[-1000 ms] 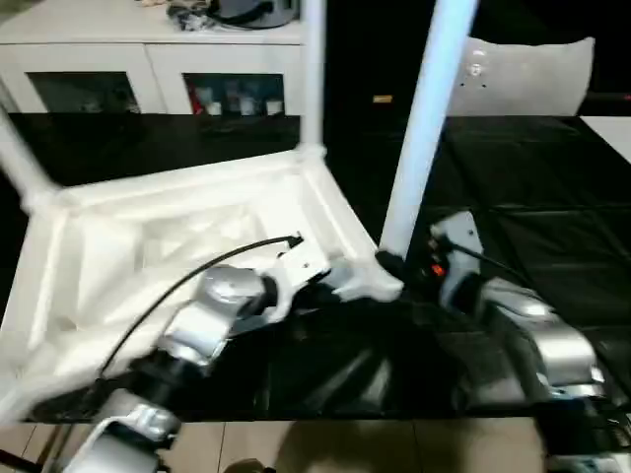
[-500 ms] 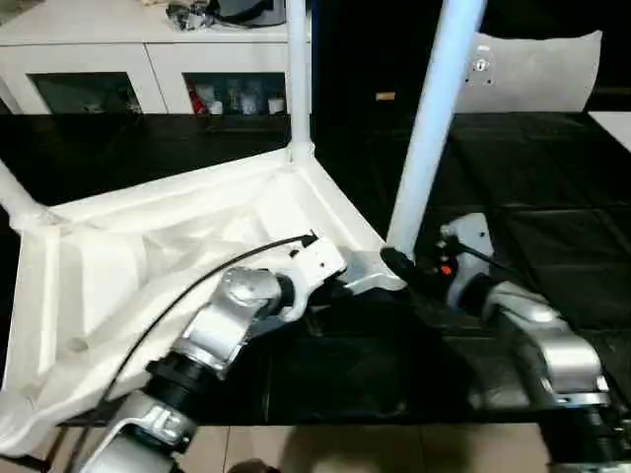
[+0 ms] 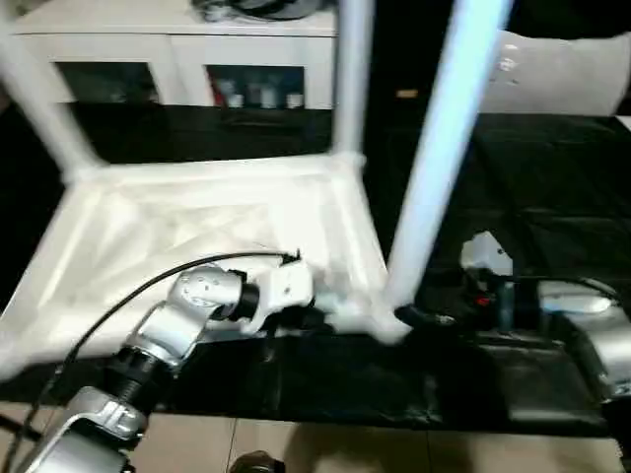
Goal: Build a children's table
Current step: Rotate leg to tighten
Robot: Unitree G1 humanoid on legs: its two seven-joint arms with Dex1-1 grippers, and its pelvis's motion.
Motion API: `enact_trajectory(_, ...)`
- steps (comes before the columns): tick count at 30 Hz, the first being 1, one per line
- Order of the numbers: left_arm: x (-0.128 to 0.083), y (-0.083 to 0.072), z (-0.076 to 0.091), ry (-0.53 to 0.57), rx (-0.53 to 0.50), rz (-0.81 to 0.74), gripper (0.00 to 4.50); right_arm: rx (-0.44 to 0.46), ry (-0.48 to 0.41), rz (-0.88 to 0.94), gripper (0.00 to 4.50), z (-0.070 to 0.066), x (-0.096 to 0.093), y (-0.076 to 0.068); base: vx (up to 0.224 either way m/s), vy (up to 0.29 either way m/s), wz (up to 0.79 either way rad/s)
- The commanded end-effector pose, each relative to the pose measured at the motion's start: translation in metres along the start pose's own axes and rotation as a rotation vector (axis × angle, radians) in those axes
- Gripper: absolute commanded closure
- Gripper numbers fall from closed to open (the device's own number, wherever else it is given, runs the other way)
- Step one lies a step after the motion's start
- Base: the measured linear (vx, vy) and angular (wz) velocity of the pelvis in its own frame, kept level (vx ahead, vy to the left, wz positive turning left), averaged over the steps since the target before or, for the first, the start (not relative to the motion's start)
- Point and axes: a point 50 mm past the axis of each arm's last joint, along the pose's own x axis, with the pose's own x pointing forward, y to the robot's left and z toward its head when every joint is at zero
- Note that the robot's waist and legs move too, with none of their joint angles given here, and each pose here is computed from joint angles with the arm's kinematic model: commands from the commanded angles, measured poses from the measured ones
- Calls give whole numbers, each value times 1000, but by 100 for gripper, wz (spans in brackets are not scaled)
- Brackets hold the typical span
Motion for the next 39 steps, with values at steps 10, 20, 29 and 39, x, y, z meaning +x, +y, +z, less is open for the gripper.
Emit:
enact_trajectory(10,5,-7,6,10,92,-166,450,75,-4,211,225,2,-2,10,0,0,0)
enact_trajectory(20,7,-5,7,-33,3,-98,450,159,-64,224,252,2,4,16,0,0,0)
enact_trajectory(29,23,11,17,-47,-215,187,450,222,-88,-46,252,4,38,15,0,0,0)
enact_trajectory(39,46,30,34,-67,-344,469,450,397,-100,-593,220,-7,76,-5,0,0,0)
